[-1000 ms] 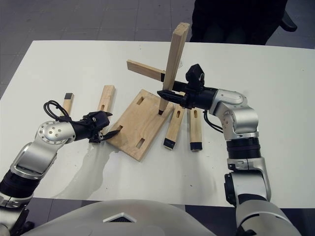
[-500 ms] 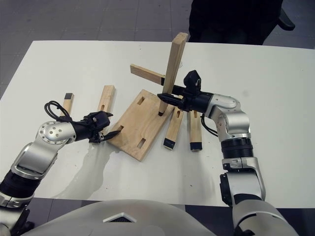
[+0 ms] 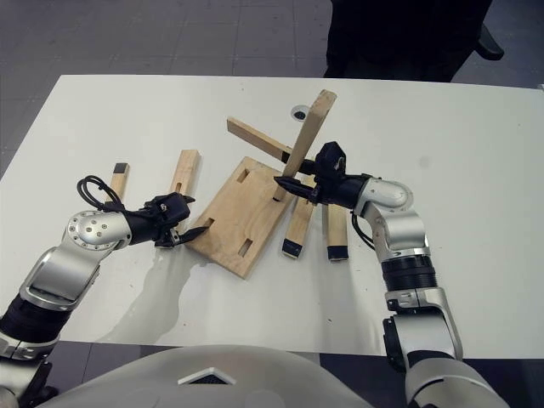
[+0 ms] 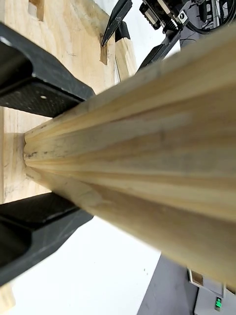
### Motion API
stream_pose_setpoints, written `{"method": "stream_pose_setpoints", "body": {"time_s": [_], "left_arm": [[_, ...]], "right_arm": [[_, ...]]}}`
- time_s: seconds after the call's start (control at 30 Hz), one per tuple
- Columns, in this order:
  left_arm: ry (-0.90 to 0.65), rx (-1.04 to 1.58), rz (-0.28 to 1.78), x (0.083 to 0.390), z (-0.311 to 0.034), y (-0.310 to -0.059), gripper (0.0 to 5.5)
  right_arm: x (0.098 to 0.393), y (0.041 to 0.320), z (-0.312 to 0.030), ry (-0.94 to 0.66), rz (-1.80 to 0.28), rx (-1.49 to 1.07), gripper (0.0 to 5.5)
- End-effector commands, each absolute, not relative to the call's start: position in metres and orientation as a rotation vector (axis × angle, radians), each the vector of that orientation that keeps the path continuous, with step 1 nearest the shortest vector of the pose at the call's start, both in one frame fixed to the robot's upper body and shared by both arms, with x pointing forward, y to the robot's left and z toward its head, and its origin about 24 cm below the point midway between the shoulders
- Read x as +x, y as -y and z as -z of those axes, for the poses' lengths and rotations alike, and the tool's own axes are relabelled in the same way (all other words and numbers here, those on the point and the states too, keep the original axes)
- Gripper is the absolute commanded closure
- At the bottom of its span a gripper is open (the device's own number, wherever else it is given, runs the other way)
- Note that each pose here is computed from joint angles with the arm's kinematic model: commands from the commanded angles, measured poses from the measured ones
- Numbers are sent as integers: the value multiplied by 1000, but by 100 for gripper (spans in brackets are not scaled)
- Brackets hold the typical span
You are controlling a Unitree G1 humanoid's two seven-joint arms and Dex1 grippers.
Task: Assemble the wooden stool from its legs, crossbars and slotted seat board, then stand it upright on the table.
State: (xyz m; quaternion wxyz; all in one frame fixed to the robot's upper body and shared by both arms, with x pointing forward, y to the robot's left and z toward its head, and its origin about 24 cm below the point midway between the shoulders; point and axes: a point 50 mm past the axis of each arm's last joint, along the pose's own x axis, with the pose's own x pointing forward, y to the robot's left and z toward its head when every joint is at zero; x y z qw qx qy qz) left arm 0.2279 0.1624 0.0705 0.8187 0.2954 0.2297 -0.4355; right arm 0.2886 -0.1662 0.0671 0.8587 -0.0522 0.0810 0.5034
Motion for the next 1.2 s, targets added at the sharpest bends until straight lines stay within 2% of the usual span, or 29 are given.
{"method": "stream_pose_setpoints", "body": {"time_s": [0.03, 0.2, 0.47, 0.6, 0.73, 0.93, 1.2], "left_arm": [[-489, 627, 925, 228, -72, -163, 206], [-486, 623, 920, 229, -73, -162, 206], [-488, 615, 915, 229, -72, -161, 206], [-488, 613, 912, 229, -72, -162, 206], [-485, 610, 905, 231, -73, -162, 206], [-482, 608, 902, 232, -74, -162, 206], [-479, 595, 894, 234, -74, -161, 206]], "right_arm": [[268, 177, -25, -388, -1046, -206, 347], [263, 178, -18, -403, -1050, -259, 347], [248, 171, -16, -331, -1037, -382, 347], [257, 172, -19, -326, -1018, -398, 347], [268, 184, -13, -424, -982, -435, 346], [284, 196, -11, -562, -933, -302, 346], [284, 189, -17, -700, -1058, -167, 347]]}}
